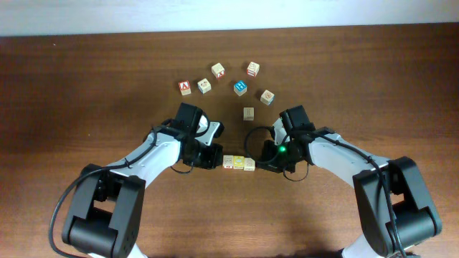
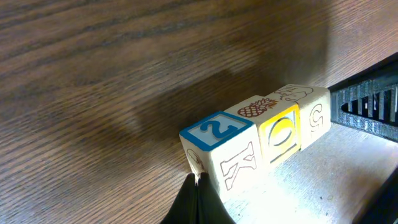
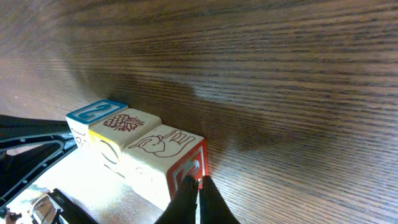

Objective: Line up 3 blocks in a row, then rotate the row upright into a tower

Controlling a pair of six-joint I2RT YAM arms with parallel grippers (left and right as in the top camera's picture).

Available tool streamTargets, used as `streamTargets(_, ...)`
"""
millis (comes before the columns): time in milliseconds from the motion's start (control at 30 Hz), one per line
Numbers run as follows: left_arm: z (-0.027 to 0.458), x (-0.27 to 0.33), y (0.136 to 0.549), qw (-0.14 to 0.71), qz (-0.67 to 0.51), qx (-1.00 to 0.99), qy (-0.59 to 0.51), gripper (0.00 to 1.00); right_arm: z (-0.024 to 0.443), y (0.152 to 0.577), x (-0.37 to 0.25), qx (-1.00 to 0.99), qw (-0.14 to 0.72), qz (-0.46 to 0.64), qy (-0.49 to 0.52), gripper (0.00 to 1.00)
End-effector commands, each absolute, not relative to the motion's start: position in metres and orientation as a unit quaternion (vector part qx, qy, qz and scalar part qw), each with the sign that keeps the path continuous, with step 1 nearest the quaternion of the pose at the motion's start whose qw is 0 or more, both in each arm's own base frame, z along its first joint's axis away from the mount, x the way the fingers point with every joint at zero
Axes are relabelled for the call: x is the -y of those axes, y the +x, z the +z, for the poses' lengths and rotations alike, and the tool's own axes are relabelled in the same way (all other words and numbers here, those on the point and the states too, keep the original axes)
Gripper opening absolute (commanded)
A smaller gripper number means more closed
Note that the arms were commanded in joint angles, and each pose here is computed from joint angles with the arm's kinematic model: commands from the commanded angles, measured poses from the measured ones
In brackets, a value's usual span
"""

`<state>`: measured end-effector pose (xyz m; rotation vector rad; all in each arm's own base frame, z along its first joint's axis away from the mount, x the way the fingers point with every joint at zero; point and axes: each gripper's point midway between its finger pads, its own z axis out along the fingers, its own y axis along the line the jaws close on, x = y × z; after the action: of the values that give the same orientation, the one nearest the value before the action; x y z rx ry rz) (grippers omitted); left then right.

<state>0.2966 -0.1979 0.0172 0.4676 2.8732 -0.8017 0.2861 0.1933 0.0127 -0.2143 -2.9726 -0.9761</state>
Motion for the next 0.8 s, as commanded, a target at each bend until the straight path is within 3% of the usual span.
streamTargets(0, 0.014, 0.2, 0.293, 0.055, -0.274, -0.946, 0.165, 0.0, 0.01, 0.282, -0.195, 0.948, 0.009, -0.313, -0.061, 0.04)
streamTargets(767, 0.012, 0.196, 0.303, 0.065, -0.257, -0.956, 0.124, 0.0, 0.023, 0.286, -0.208, 0.943, -0.016, -0.331, -0.006, 0.04)
